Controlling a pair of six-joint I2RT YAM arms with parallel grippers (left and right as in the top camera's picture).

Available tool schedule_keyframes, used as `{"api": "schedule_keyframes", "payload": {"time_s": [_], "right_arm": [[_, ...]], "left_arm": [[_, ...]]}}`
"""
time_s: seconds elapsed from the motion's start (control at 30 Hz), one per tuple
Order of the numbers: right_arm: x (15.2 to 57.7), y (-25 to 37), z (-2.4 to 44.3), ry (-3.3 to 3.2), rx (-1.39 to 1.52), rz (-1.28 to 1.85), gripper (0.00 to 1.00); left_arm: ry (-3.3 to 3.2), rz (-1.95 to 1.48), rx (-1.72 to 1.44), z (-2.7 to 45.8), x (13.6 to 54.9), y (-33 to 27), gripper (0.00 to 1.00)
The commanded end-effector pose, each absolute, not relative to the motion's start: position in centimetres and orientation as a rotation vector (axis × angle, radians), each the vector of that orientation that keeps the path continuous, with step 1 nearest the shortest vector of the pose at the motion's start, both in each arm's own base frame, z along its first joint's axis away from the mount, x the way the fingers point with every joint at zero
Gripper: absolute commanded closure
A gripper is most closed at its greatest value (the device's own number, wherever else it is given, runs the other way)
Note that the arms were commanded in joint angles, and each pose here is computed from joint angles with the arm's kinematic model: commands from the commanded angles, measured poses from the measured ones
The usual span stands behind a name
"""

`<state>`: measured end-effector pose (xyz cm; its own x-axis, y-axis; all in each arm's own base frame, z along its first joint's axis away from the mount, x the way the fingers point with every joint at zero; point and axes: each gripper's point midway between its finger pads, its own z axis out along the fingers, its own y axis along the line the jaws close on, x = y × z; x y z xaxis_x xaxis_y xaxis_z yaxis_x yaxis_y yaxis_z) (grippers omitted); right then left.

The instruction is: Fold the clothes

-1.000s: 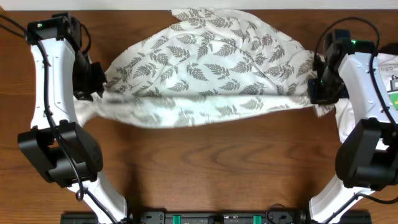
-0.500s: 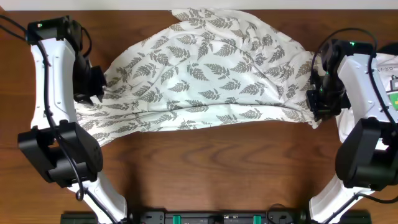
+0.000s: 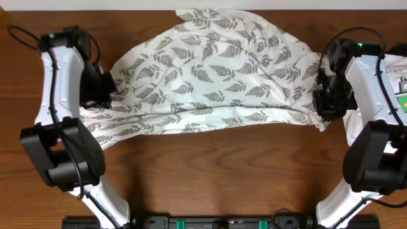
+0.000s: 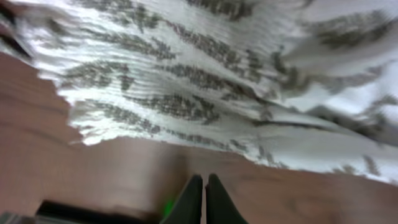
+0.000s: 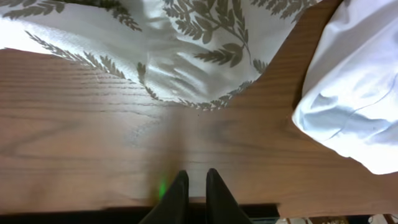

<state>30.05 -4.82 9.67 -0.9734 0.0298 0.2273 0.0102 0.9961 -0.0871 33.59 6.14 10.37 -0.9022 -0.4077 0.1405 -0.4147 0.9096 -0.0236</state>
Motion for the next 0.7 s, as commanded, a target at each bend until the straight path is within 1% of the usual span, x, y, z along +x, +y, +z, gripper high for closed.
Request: {"api": "schedule_keyframes", "payload": {"time_s": [0.0,0.1,0.27,0.43,0.67], "right_arm": [[30.0,-4.8,9.5,-2.906,-0.056,0.113,0.91],[30.0,-4.8,9.5,-2.907,-0.055,0.113,0.92],[30.0,-4.7,9.5,-2.907,-0.054,0.111,0.93],[30.0,-4.3,9.5,-2.909,-0.057,0.077,0.94],[30.1,-4.2,9.5,-2.914,-0.059,0.061,0.92]], "left_arm": [[-2.920,0.098,0.614,7.5,32.8,5.9,0.94],[-2.960,0.099,0.621,5.2,33.4,6.0,0.94],[-3.042,0.100,0.634,3.1,34.8,6.3,0.94],[-3.125,0.085,0.648,0.9,36.0,6.8,0.92],[-3.144,-0.131,0.669,-1.2,36.4,9.3,0.91]]}}
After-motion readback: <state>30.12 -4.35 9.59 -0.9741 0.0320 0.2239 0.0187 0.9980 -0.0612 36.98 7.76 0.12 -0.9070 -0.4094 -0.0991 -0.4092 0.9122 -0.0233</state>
